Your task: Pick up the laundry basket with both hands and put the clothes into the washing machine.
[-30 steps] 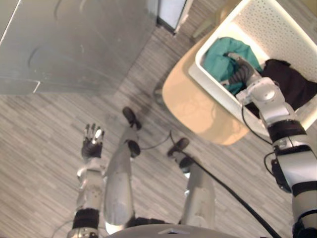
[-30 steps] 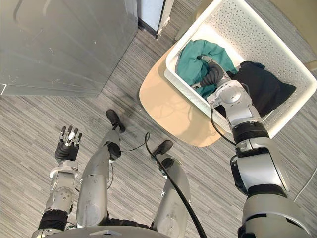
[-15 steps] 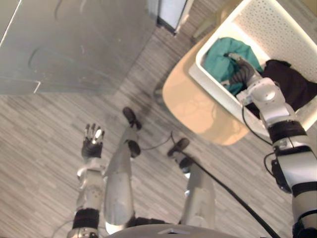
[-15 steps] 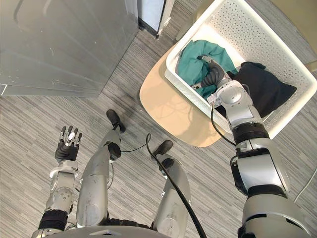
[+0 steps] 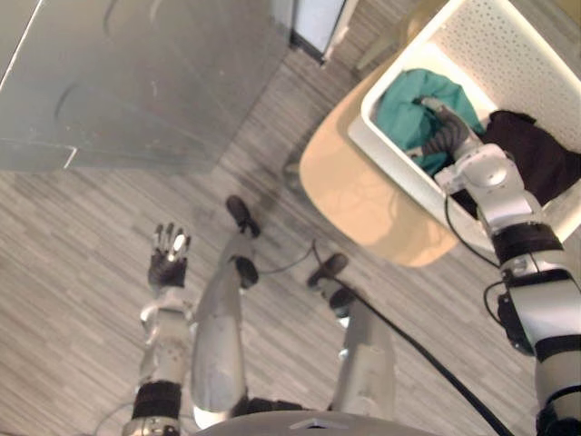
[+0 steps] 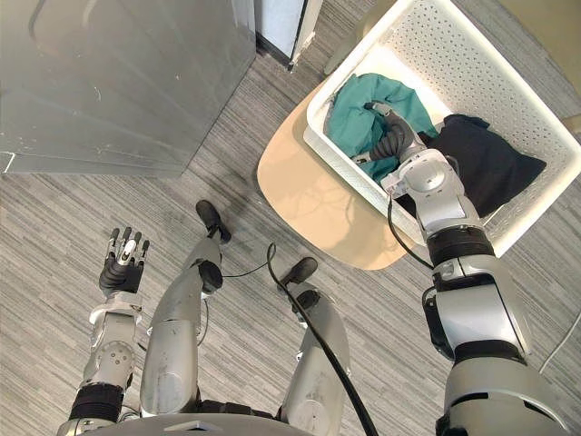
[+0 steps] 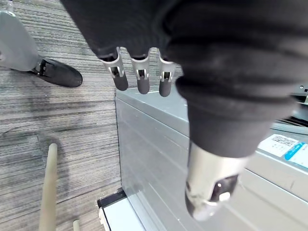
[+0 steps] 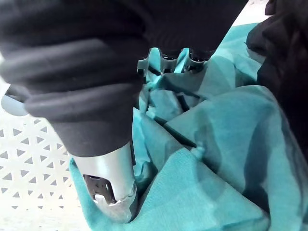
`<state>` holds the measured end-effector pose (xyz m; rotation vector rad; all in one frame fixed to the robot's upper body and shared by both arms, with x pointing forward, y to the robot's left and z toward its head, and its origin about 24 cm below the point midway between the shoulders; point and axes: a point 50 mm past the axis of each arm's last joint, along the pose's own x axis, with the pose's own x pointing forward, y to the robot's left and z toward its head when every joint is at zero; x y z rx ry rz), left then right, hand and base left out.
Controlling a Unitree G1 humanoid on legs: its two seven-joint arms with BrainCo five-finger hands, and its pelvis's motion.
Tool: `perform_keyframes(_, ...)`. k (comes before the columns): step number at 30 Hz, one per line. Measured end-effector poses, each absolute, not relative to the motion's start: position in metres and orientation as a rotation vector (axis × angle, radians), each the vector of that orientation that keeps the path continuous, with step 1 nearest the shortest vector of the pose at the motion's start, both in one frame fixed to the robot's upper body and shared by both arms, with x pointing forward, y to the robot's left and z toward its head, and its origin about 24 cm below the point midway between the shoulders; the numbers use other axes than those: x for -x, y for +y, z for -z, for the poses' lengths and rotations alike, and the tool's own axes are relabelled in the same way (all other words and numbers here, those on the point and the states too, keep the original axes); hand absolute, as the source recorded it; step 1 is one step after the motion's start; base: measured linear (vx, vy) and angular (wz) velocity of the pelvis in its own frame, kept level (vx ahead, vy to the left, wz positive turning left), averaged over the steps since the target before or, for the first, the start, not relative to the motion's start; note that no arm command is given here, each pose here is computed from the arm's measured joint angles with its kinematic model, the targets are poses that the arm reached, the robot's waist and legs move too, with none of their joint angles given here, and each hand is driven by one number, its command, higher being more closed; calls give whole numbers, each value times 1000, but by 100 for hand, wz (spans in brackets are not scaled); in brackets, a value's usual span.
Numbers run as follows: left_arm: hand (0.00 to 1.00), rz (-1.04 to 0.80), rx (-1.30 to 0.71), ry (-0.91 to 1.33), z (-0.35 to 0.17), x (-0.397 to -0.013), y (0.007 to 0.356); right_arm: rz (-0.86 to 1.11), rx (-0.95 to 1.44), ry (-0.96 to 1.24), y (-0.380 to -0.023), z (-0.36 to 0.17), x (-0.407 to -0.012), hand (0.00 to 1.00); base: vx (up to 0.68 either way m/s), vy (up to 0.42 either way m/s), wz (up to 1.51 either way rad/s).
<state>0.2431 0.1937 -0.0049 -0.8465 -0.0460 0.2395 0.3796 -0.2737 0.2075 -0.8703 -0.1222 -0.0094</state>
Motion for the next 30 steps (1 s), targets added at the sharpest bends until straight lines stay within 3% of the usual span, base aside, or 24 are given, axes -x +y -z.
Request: perform_keyframes(30,0,-238,846,-46,5,-243,194,16,828,-118,-276,-206,-379,0,0,0,0)
